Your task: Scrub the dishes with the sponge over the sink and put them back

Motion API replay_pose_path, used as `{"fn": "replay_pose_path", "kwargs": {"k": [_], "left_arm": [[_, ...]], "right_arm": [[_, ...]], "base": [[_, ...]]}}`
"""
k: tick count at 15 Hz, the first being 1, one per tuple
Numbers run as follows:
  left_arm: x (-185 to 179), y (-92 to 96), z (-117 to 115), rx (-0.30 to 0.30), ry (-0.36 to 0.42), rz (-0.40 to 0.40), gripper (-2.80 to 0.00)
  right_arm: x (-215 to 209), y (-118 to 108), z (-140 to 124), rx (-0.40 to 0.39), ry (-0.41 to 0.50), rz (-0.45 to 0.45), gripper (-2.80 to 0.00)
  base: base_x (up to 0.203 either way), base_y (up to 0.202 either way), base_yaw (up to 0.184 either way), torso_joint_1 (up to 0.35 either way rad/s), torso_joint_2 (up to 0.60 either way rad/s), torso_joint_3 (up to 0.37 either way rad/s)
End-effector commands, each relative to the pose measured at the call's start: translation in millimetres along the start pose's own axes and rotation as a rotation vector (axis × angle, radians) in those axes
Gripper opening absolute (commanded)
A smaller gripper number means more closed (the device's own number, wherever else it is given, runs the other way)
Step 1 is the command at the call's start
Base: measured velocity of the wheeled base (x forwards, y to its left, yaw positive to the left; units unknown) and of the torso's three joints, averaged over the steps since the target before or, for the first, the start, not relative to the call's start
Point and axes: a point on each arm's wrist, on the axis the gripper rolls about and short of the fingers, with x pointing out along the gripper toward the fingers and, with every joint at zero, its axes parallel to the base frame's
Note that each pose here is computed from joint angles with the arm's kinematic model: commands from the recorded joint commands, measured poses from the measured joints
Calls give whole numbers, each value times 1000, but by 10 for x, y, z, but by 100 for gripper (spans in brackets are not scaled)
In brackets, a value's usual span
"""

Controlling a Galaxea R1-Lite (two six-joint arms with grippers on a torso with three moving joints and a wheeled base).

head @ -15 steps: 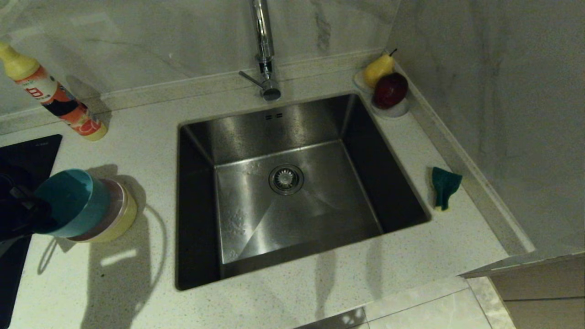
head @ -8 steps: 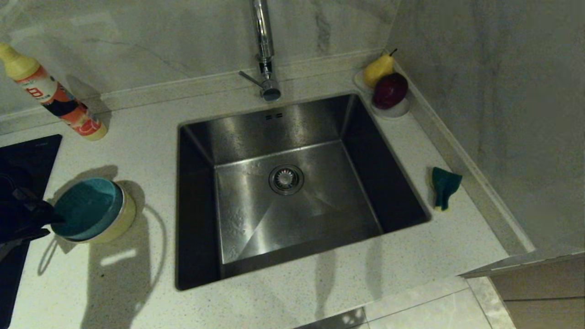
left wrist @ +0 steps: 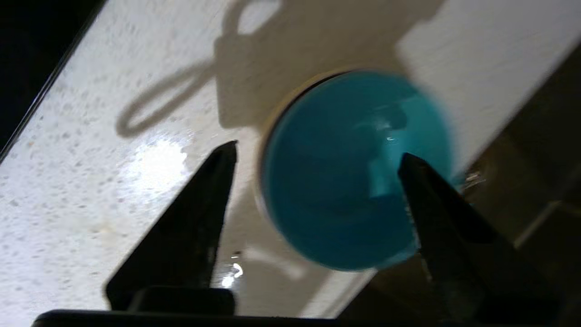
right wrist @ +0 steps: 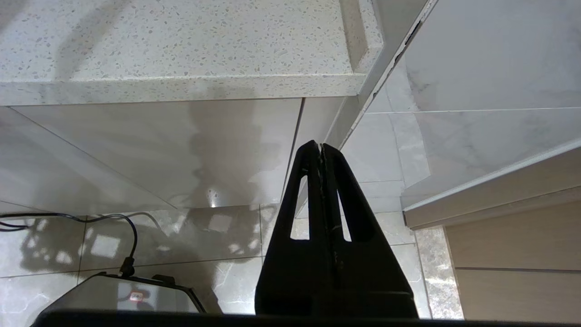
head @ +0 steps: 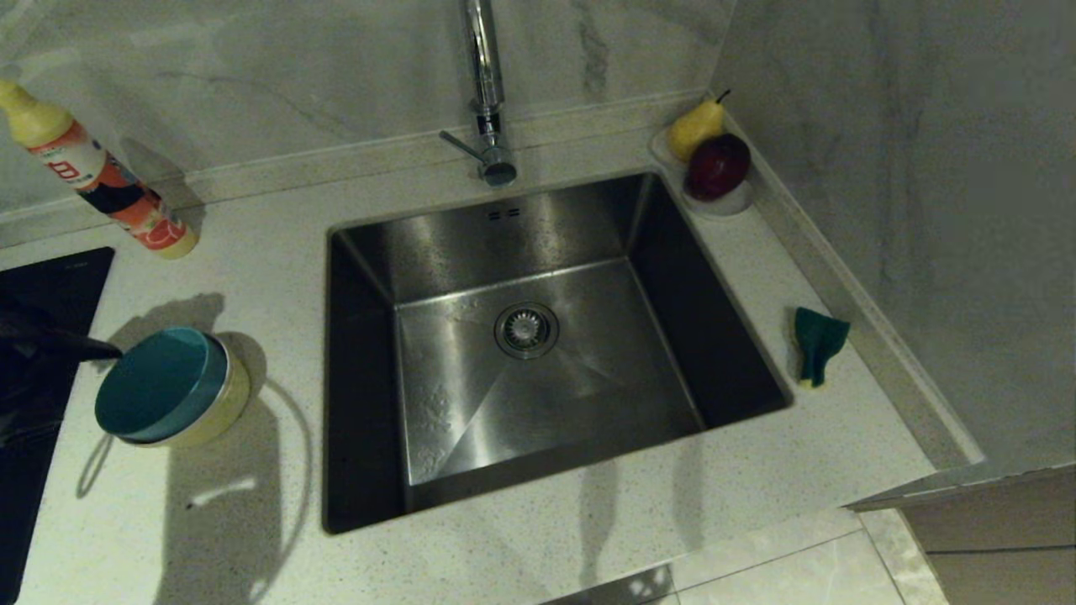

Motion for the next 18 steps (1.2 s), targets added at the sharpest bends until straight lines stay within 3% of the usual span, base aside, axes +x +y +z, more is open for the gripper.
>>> {"fn": "replay_pose_path", "kwargs": {"k": [1, 2, 3, 6, 9, 12, 14, 18], "left_arm": [[-213, -89, 42, 5, -62, -47, 0], [-296, -117, 50, 9, -79, -61, 0], [-374, -130, 35, 13, -82, -66, -280], [-618, -165, -35, 28, -64, -150, -280], [-843, -163, -119, 61, -97, -184, -280], [-1153, -150, -271, 210, -149, -272, -280], [-1344, -162, -386, 339, -110, -435, -280], [-1457, -127, -469, 525, -177, -445, -280]], "right_arm": [[-2, 0, -1, -1, -3, 1, -280], [-2, 0, -1, -1, -3, 1, -280], [-2, 0, -1, -1, -3, 1, -280], [-2, 0, -1, -1, -3, 1, -280], [-2, 0, -1, -1, -3, 1, -280], [-2, 0, -1, -1, -3, 1, -280], [-2, 0, -1, -1, -3, 1, -280], [-2, 0, -1, -1, -3, 1, -280]], "base": [[0, 0, 0, 0, 0, 0], [0, 0, 0, 0, 0, 0], [0, 0, 0, 0, 0, 0], [0, 0, 0, 0, 0, 0], [0, 0, 0, 0, 0, 0], [0, 0, 0, 0, 0, 0], [0, 0, 0, 0, 0, 0], [0, 0, 0, 0, 0, 0]]}}
